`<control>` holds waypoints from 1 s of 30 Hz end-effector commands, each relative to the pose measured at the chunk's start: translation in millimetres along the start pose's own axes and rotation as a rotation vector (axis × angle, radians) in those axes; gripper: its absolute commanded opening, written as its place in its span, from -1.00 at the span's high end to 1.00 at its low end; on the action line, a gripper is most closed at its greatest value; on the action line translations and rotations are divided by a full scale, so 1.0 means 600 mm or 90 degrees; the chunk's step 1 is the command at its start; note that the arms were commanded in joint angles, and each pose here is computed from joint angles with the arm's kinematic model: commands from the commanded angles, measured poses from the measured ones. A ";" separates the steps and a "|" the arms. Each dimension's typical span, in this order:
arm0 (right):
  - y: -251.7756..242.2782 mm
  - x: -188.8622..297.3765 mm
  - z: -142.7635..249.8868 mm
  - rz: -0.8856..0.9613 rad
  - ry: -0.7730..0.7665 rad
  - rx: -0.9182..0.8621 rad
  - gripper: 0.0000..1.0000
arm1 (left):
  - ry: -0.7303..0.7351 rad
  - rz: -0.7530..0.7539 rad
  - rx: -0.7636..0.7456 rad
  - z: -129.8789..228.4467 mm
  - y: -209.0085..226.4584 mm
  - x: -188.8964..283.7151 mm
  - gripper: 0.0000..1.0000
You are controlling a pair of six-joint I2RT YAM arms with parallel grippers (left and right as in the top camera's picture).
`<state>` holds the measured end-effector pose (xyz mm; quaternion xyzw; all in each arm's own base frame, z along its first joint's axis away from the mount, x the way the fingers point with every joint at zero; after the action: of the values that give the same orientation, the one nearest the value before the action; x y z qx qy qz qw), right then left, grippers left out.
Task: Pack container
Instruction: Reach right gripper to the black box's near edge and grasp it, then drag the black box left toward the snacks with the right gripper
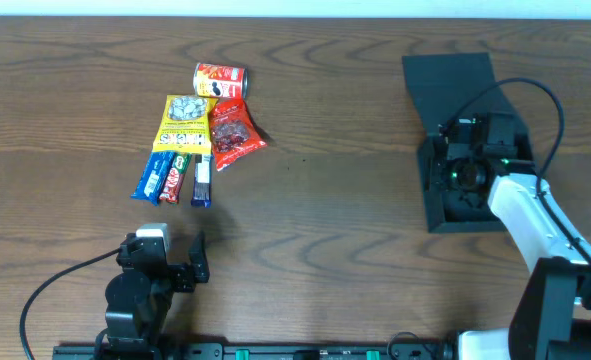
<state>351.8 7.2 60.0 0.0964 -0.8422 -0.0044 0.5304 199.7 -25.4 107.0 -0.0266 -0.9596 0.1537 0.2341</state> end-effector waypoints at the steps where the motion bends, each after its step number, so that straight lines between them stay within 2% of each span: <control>1: 0.032 0.000 -0.031 -0.021 -0.024 -0.047 0.97 | 0.002 -0.010 0.007 0.006 0.006 -0.004 -0.91; 13: 0.170 0.025 -0.144 -0.027 -0.112 -0.063 0.97 | 0.002 -0.010 0.007 0.006 0.006 -0.004 -0.91; 16: 0.208 0.015 -0.164 -0.039 -0.108 -0.050 0.97 | 0.002 -0.010 0.007 0.006 0.006 -0.004 -0.91; 24: 0.306 -0.049 -0.181 -0.051 -0.065 -0.039 0.97 | 0.002 -0.010 0.007 0.006 0.006 -0.004 -0.91; 30: 0.370 -0.059 -0.188 -0.037 -0.058 -0.027 0.96 | 0.002 -0.010 0.007 0.006 0.006 -0.004 -0.91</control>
<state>424.8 219.4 85.2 0.1121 -0.8506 -0.0298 0.5129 199.7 -25.4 107.0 -0.0266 -0.9596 0.1537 0.2341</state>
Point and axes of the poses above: each gripper's point midway between its finger pads, its own x axis back along the fingers, its own y axis along the line the jaws close on, z = x × y, the point moved 1 cm from there along x, back along the fingers, and after that the axes turned 9 degrees about x, right-handed, at the moved point
